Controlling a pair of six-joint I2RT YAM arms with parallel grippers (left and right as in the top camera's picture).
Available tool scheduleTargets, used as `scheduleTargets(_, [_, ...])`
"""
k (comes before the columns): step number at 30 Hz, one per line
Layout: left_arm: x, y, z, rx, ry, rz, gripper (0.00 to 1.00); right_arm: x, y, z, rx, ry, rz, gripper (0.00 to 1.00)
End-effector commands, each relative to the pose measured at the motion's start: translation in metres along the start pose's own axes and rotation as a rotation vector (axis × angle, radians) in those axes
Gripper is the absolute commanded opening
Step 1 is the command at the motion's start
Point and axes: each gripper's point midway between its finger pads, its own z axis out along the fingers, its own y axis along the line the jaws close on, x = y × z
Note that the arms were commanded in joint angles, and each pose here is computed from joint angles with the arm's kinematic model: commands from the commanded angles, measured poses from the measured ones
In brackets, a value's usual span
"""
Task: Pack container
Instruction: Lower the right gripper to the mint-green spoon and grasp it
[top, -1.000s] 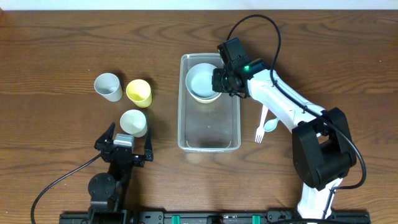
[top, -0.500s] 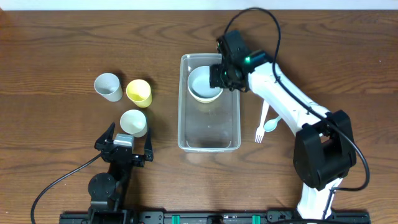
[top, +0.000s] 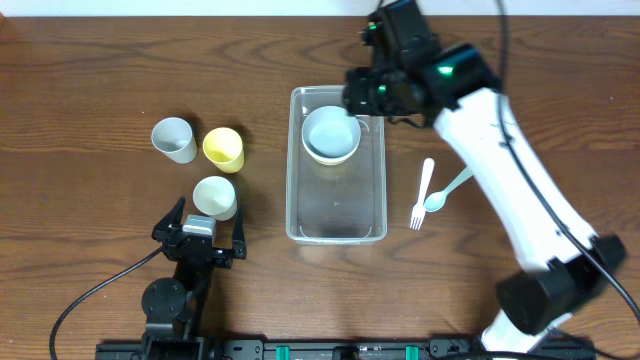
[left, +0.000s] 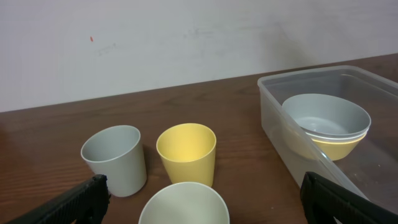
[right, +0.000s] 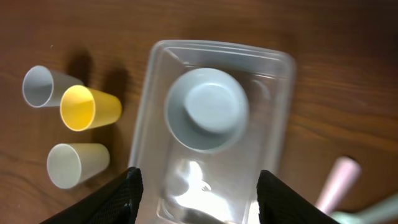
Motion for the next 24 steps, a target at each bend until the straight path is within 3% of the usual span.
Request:
scheduleTargets(1, [0.016, -0.001, 0.001, 0.006, 0.047, 0.000, 0.98, -0.013, -0.034, -0.039, 0.087, -0.080, 0.039, 0.61])
scheduleTargets(10, [0.016, -0.001, 0.001, 0.006, 0.047, 0.000, 0.98, 0.009, -0.125, -0.073, 0.259, 0.004, 0.252, 0.63])
scheduleTargets(24, [0.016, -0.001, 0.001, 0.006, 0.047, 0.000, 0.98, 0.085, -0.167, 0.001, 0.355, 0.233, 0.396, 0.61])
